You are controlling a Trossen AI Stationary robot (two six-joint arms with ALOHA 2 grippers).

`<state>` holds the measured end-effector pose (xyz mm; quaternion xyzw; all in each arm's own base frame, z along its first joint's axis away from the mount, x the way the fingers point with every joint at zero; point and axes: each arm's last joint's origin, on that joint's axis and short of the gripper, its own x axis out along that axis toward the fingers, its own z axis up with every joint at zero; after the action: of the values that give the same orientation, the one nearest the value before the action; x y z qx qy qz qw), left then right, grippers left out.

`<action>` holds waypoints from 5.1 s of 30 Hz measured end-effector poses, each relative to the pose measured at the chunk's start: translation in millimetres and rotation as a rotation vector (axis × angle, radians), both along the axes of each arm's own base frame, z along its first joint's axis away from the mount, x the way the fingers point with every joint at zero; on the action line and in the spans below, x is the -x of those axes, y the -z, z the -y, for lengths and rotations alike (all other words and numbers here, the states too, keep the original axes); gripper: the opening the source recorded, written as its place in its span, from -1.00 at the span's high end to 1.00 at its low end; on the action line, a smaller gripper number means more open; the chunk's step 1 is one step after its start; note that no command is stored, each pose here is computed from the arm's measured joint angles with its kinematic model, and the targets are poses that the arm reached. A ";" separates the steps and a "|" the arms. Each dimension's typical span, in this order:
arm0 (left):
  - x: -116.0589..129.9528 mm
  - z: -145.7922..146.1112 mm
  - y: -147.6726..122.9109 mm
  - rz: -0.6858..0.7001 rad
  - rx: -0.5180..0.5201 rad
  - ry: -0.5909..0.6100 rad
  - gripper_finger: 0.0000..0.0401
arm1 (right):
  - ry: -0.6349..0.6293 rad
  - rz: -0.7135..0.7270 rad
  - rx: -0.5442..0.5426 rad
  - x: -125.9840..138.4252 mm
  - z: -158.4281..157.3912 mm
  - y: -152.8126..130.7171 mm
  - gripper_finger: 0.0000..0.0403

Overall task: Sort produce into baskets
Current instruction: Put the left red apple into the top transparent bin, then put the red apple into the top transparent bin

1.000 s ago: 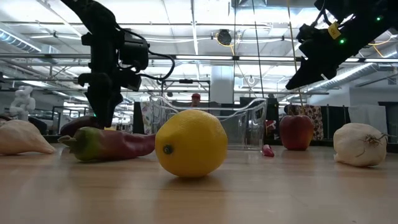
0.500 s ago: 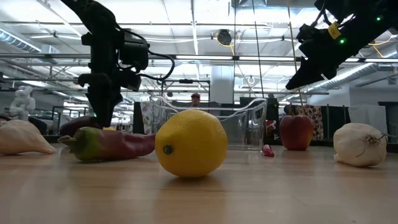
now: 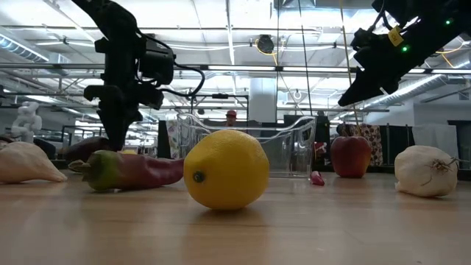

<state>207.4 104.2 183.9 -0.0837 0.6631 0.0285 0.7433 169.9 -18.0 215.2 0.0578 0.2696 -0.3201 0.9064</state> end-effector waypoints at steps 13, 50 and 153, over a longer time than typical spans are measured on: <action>-1.0 0.8 -33.3 0.113 -0.057 0.018 0.93 | -0.004 -0.005 0.005 0.0 0.0 0.0 0.84; -32.6 -14.4 -196.2 1.298 -0.420 -0.165 0.93 | -0.017 0.035 0.023 -3.0 0.0 -3.9 0.84; -24.4 -23.5 -43.4 0.589 -0.366 -0.348 0.55 | -0.056 -0.073 0.078 0.1 17.1 -1.6 0.63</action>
<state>231.8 127.7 227.4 -0.0653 0.3810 0.2467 0.8887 169.8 -35.1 216.7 0.0031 0.2912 -0.3067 0.9062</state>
